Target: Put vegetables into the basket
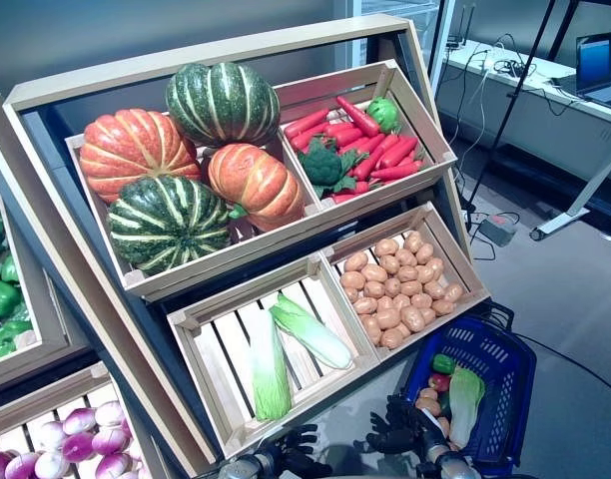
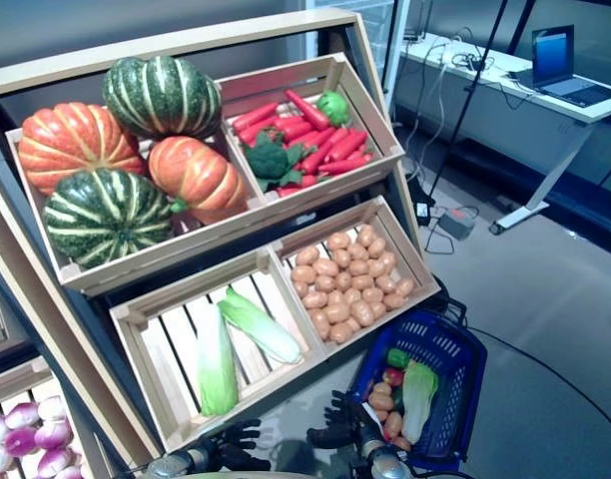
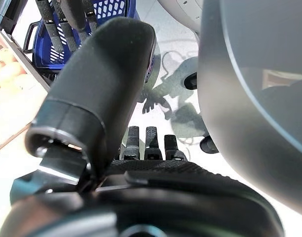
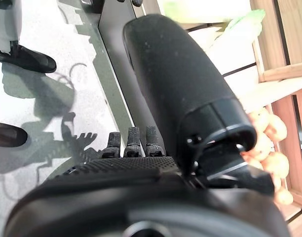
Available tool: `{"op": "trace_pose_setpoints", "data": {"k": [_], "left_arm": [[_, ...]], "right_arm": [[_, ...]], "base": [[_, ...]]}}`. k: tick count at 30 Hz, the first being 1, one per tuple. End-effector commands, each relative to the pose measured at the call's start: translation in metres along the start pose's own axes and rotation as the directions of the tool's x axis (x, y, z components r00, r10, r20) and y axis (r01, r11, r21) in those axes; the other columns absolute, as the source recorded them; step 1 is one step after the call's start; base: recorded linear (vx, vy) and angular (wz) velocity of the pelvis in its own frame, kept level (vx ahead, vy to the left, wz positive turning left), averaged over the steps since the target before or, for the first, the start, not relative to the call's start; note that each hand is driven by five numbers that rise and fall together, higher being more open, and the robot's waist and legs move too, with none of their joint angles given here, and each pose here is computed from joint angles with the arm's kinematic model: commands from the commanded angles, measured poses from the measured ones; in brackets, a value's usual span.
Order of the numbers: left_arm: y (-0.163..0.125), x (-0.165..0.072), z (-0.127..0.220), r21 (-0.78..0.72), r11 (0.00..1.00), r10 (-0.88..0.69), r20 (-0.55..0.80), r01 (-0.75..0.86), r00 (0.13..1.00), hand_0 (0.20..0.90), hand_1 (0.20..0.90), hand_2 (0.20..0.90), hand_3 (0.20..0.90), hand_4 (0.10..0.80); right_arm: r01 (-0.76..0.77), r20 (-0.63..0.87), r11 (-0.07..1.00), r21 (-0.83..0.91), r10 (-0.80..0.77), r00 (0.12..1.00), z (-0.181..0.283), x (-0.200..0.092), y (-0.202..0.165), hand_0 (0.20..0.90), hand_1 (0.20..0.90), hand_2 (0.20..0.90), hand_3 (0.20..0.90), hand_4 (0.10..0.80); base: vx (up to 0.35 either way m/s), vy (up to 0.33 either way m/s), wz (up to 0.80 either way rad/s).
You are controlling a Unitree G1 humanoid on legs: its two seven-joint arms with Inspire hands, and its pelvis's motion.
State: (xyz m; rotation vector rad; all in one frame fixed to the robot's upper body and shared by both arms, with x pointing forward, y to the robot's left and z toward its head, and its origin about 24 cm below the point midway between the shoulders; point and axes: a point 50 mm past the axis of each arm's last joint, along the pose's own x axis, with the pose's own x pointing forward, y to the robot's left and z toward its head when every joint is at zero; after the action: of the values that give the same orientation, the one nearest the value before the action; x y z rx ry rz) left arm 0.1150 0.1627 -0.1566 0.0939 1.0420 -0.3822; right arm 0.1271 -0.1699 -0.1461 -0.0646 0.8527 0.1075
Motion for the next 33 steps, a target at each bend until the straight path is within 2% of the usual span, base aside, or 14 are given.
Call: {"op": "trace_pose_setpoints", "data": {"k": [1, 7, 22, 25, 29, 31, 33], "left_arm": [[-0.001, 0.008, 0.035, 0.055, 0.998, -0.026, 0.129, 0.019, 0.991, 0.9, 0.9, 0.9, 0.9, 0.8], [-0.004, 0.008, 0.033, 0.064, 0.996, -0.067, 0.112, 0.06, 0.991, 0.9, 0.9, 0.9, 0.9, 0.8], [-0.004, 0.009, 0.034, 0.137, 0.99, -0.051, 0.103, 0.037, 0.993, 0.9, 0.9, 0.9, 0.9, 0.8], [-0.005, 0.008, 0.043, 0.18, 0.983, -0.069, 0.168, 0.038, 0.983, 0.9, 0.9, 0.9, 0.9, 0.8], [0.0, 0.001, 0.081, 0.15, 0.988, -0.082, 0.376, 0.027, 0.923, 0.9, 0.9, 0.9, 0.9, 0.8], [0.001, -0.004, 0.098, 0.132, 0.988, -0.135, 0.444, 0.085, 0.886, 0.9, 0.9, 0.9, 0.9, 0.8], [0.0, -0.012, 0.116, 0.034, 0.966, -0.235, 0.517, 0.255, 0.823, 0.9, 0.9, 0.9, 0.9, 0.8]], "right_arm": [[-0.026, 0.197, 1.0, -0.018, 0.029, 0.98, 0.057, 0.017, 0.006, 0.9, 0.9, 0.9, 0.9, 0.8], [-0.042, 0.145, 0.999, 0.013, 0.04, 0.989, 0.051, 0.018, 0.005, 0.9, 0.9, 0.9, 0.9, 0.8], [0.006, 0.054, 0.998, 0.066, -0.009, 0.999, 0.037, 0.019, 0.003, 0.9, 0.9, 0.9, 0.9, 0.8], [0.006, 0.048, 0.998, 0.061, -0.009, 0.999, 0.037, 0.019, 0.003, 0.9, 0.9, 0.9, 0.9, 0.8], [0.013, 0.049, 0.998, 0.061, -0.016, 0.999, 0.041, 0.019, 0.0, 0.9, 0.9, 0.9, 0.9, 0.8], [0.018, 0.05, 0.998, 0.06, -0.021, 0.999, 0.043, 0.019, -0.002, 0.9, 0.9, 0.9, 0.9, 0.8], [0.026, 0.054, 0.998, 0.057, -0.03, 0.998, 0.045, 0.019, -0.007, 0.9, 0.9, 0.9, 0.9, 0.8]], "base": [[0.0, 0.0, 0.0], [0.0, 0.0, 0.0], [0.0, 0.0, 0.0], [0.0, 0.0, 0.0], [0.0, 0.0, 0.0], [0.0, 0.0, 0.0], [0.0, 0.0, 0.0]]}}
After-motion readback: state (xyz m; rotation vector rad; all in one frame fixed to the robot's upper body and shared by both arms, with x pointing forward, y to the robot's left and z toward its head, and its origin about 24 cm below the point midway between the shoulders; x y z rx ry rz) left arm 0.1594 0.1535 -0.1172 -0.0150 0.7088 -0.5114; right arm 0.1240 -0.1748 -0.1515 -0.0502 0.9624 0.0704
